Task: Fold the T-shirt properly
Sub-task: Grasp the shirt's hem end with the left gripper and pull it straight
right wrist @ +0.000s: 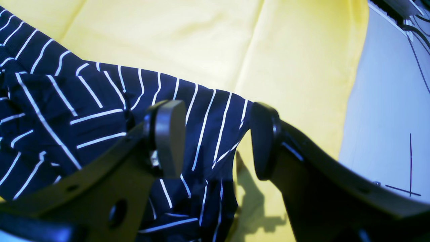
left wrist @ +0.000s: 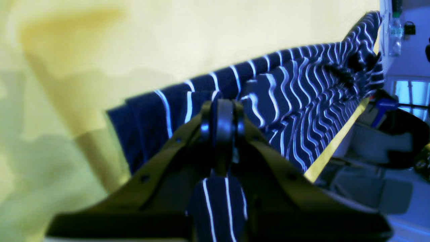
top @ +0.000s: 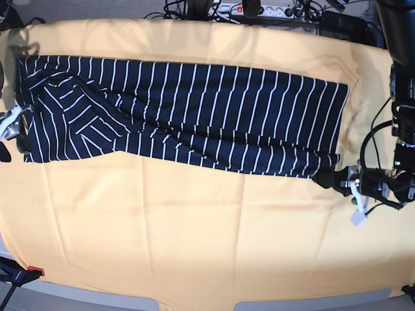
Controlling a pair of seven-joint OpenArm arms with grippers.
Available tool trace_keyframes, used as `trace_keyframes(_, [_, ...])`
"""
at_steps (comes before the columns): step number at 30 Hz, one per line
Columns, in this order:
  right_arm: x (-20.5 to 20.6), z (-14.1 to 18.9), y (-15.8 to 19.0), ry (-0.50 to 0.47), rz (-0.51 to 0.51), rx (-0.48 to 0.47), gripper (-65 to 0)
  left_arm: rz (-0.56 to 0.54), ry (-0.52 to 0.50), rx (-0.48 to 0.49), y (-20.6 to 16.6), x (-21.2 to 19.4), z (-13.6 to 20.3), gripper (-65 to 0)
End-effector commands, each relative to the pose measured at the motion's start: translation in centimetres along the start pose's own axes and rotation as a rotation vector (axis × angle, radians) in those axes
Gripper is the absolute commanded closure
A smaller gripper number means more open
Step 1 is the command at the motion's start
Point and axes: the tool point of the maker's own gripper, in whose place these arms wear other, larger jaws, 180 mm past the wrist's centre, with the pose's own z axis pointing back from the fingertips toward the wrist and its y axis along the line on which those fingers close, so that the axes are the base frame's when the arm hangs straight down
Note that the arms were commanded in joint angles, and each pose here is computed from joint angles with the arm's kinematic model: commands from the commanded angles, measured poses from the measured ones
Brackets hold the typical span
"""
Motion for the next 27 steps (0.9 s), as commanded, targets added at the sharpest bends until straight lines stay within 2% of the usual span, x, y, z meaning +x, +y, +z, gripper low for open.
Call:
trace_keyframes(1, [1.5,0.5,-0.6,-0.048,0.022,-0.012,-33.2,-0.047,-0.038,-0.008,-0.8,1.5,1.1,0.0])
trace_keyframes(6, [1.5,0.5,-0.6,-0.046,0.022,-0.013,-33.2,-0.122,0.007,-0.016,-1.5,-0.3,0.4,0.0])
trace_keyframes(15, [1.4,0.5,-0.5,-0.045,0.022,-0.012,-33.2,-0.256,0.067,0.028,-2.6,-2.2,2.3,0.0])
trace_keyframes(19, [1.3,0.5,-0.5,-0.037,0.022,-0.012,-33.2,-0.263,0.096,0.045,-2.2,-3.6,2.8,0.0])
trace_keyframes(27, [1.2,0.5,-0.5,-0.034,0.022,-0.012,-33.2,-0.211,0.147,0.031,-1.5,-6.6,1.8,0.0])
